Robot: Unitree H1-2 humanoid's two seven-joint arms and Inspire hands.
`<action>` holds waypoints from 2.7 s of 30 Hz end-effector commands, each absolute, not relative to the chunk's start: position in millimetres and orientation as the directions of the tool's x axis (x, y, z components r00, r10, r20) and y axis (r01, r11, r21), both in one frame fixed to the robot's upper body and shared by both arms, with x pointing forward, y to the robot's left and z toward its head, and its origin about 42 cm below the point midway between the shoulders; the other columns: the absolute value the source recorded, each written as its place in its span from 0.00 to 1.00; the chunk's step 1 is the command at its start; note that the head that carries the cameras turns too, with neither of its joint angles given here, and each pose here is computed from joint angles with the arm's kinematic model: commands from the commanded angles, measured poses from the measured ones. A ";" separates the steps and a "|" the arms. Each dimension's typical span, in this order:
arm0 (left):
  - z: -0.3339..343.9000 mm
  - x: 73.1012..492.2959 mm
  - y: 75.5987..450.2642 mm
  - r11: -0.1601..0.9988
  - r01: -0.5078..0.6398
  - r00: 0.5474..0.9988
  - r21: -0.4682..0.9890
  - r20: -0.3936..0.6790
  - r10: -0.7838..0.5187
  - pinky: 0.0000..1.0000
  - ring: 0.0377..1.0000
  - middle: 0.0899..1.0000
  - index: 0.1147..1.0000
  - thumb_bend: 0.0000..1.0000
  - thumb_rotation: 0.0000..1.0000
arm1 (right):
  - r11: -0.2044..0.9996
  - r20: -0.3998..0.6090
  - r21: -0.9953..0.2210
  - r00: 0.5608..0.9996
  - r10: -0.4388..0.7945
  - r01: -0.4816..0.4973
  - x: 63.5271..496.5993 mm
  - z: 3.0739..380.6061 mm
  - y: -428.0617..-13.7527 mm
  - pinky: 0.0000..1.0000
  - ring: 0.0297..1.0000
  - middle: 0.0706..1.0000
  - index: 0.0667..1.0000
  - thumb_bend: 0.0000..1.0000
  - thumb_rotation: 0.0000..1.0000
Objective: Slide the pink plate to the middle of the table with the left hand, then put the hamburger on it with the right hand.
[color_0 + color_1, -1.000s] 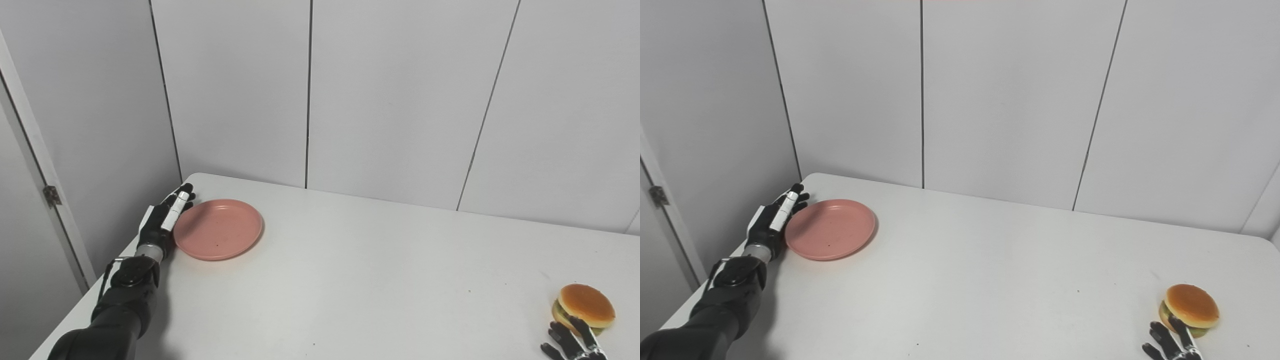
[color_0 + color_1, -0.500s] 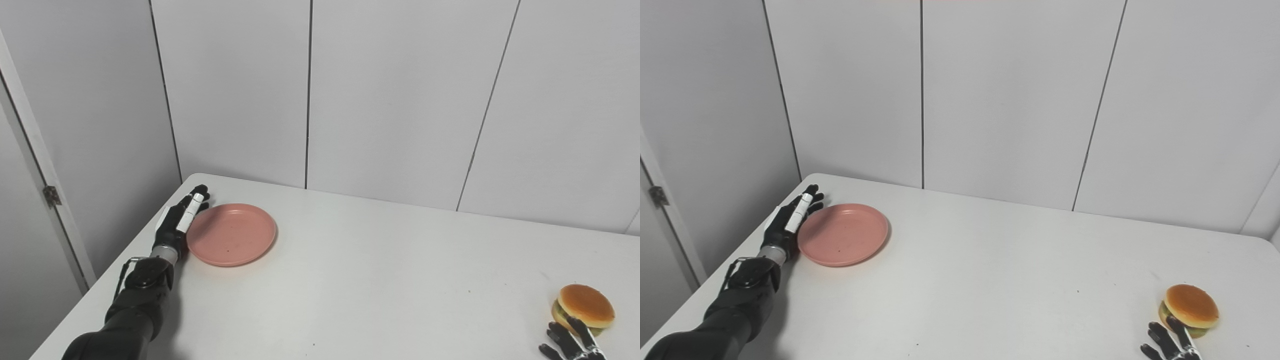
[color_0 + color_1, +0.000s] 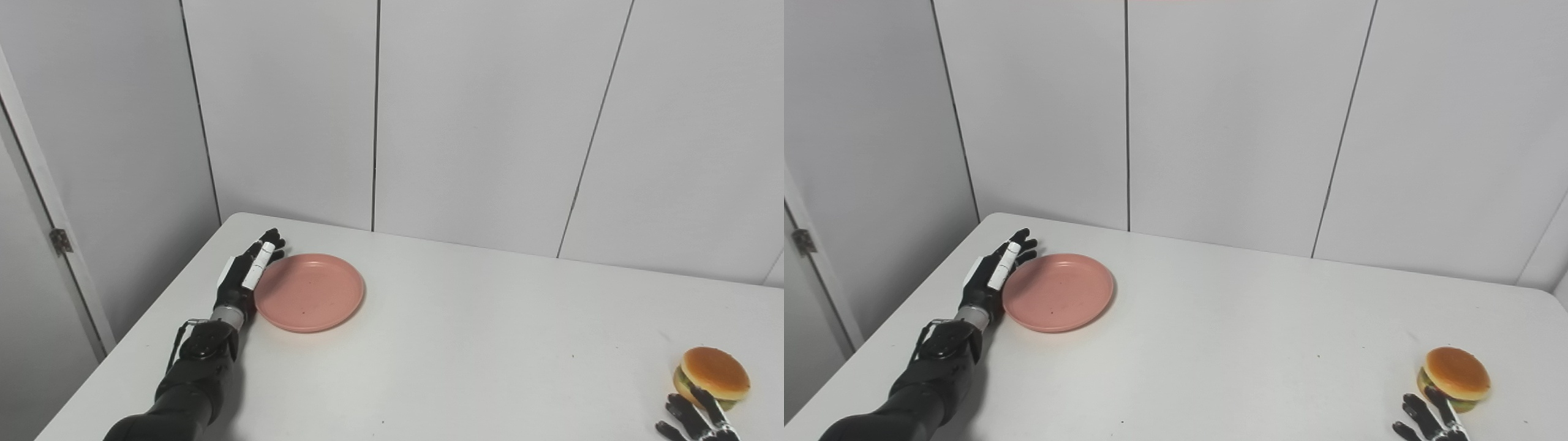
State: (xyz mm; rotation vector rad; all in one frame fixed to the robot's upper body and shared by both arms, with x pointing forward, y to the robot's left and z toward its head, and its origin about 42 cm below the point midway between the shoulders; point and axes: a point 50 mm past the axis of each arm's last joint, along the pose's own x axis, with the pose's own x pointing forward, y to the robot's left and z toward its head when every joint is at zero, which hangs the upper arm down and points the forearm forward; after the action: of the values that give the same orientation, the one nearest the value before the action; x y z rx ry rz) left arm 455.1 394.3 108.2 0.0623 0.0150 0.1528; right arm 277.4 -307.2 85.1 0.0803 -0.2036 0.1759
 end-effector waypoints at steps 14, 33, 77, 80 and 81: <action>124.7 470.0 365.9 0.997 -0.042 0.997 0.062 0.070 0.038 0.81 0.88 0.87 0.86 0.93 0.81 | 0.981 -0.011 0.069 0.983 0.183 -0.182 281.8 45.8 -292.9 0.82 0.90 0.84 0.90 1.00 0.84; 126.4 470.0 324.4 0.999 0.040 0.990 0.029 0.131 -0.044 0.84 0.88 0.85 0.85 0.92 0.85 | 0.979 0.017 0.038 0.980 0.201 -0.201 269.5 74.7 -267.4 0.86 0.92 0.88 0.93 0.93 0.82; 122.8 449.5 221.6 0.990 0.121 0.991 -0.071 0.058 -0.117 0.98 0.91 0.85 0.84 1.00 0.87 | 0.976 0.016 0.015 0.976 0.216 -0.216 270.6 100.0 -226.4 0.86 0.90 0.86 0.93 0.79 0.78; 124.3 446.6 214.9 0.989 0.128 0.991 -0.067 0.056 -0.125 0.96 0.90 0.84 0.84 0.99 0.88 | 0.976 0.016 0.010 0.976 0.217 -0.218 270.6 100.7 -224.6 0.86 0.90 0.86 0.93 0.79 0.79; 123.8 445.6 212.9 0.989 0.132 0.990 -0.071 0.055 -0.128 0.97 0.90 0.84 0.84 0.99 0.88 | 0.976 0.016 0.008 0.976 0.218 -0.218 270.5 101.1 -224.0 0.86 0.90 0.86 0.93 0.80 0.79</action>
State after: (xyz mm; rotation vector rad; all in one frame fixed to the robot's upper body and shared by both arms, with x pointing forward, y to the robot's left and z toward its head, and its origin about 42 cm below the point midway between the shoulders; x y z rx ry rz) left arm 438.5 225.8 109.1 -0.0752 -0.0174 -0.0991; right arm 271.1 -235.8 108.1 -0.0089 -0.0747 0.1948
